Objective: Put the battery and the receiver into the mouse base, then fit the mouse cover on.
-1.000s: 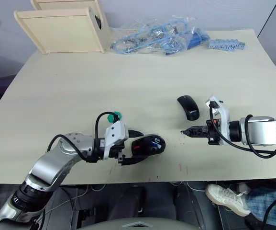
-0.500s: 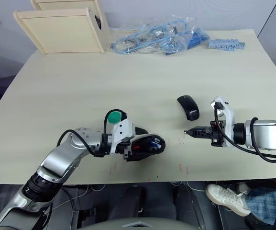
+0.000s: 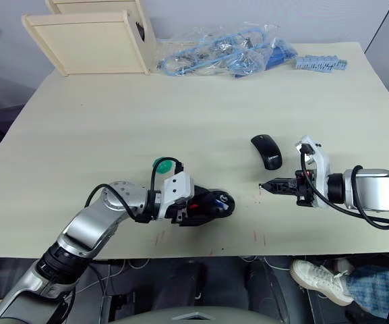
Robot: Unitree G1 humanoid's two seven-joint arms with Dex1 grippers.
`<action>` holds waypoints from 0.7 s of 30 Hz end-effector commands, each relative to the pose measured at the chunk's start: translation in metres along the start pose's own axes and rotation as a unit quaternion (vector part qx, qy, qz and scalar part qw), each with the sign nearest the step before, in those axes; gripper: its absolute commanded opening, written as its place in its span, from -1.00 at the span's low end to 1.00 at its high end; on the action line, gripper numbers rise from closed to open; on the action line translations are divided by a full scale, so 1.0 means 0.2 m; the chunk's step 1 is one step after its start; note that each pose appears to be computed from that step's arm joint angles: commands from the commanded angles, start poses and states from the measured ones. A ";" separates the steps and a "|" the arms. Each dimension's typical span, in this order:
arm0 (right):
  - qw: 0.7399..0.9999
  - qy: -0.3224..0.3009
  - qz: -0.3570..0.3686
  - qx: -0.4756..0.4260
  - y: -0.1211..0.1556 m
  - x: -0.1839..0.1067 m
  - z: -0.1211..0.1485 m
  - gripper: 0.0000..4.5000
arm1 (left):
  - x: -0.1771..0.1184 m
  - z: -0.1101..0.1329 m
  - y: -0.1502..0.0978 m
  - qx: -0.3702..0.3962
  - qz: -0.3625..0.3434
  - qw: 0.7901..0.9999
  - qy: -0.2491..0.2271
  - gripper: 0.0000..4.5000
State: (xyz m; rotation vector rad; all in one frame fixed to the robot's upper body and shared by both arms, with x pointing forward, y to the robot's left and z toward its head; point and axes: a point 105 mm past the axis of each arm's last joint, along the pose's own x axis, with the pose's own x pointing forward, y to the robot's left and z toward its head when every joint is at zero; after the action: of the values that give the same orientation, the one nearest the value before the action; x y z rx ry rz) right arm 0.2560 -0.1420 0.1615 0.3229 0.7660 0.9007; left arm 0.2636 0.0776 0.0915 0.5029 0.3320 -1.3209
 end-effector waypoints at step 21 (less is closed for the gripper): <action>0.958 0.124 -0.054 -0.252 0.11 0.28 0.28 -1.00 | 0.12 0.09 0.21 0.041 0.015 0.999 -0.006 0.31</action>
State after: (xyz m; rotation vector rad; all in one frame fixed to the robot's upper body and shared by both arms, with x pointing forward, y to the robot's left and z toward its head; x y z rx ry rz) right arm 0.2999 -0.0775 0.1797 -0.2474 0.7638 1.0248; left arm 0.3052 0.0555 0.0997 0.5382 0.2760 -1.3220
